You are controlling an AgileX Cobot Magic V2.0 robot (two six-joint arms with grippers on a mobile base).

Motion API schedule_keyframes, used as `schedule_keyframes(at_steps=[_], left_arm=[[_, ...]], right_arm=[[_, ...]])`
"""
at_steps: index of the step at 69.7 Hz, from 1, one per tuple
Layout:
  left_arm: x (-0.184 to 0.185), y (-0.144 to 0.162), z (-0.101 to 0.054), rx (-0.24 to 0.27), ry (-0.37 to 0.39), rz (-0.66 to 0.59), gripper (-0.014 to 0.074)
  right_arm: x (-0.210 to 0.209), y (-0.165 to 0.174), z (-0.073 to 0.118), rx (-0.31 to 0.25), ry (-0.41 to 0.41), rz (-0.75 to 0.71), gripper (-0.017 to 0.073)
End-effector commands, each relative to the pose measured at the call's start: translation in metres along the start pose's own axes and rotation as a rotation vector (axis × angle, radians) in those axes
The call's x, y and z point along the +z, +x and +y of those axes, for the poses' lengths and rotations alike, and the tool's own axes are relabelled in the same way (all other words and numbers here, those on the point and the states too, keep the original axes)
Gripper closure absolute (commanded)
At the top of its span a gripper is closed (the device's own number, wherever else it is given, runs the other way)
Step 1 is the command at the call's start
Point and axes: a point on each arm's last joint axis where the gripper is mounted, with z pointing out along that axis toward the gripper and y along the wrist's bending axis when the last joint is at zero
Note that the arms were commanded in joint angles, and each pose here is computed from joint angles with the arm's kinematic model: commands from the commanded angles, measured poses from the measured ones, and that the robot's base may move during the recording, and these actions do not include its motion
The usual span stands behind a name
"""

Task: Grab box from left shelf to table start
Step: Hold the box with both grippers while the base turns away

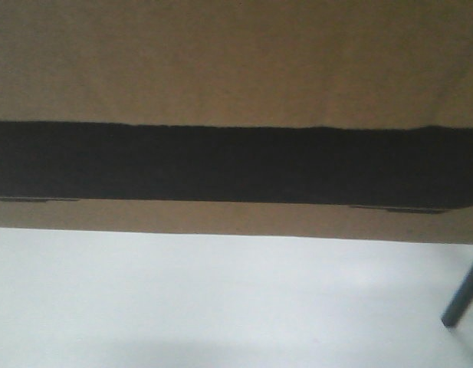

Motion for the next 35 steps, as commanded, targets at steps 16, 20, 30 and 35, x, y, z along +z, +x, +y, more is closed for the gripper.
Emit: schedule_keyframes(at_steps=[16,20,30,35], left_arm=[[-0.0123,-0.0238,-0.0107,-0.101,0.113,-0.192,0.0697],[-0.0123,-0.0238,-0.0107,-0.101,0.113,-0.192,0.0697],[-0.0123,-0.0238,-0.0107,-0.101,0.113,-0.192,0.0697],[-0.0123,-0.0238,-0.0107,-0.101,0.113,-0.192,0.0697]], right_arm=[[-0.0069,-0.0221,0.0035,-0.002,-0.025,-0.175,0.0503],[-0.0069,-0.0221,0.0035,-0.002,-0.025,-0.175,0.0503],[-0.0069,-0.0221,0.0035,-0.002,-0.025,-0.175,0.0503],[-0.0069,-0.0221,0.0035,-0.002,-0.025,-0.175,0.0503]])
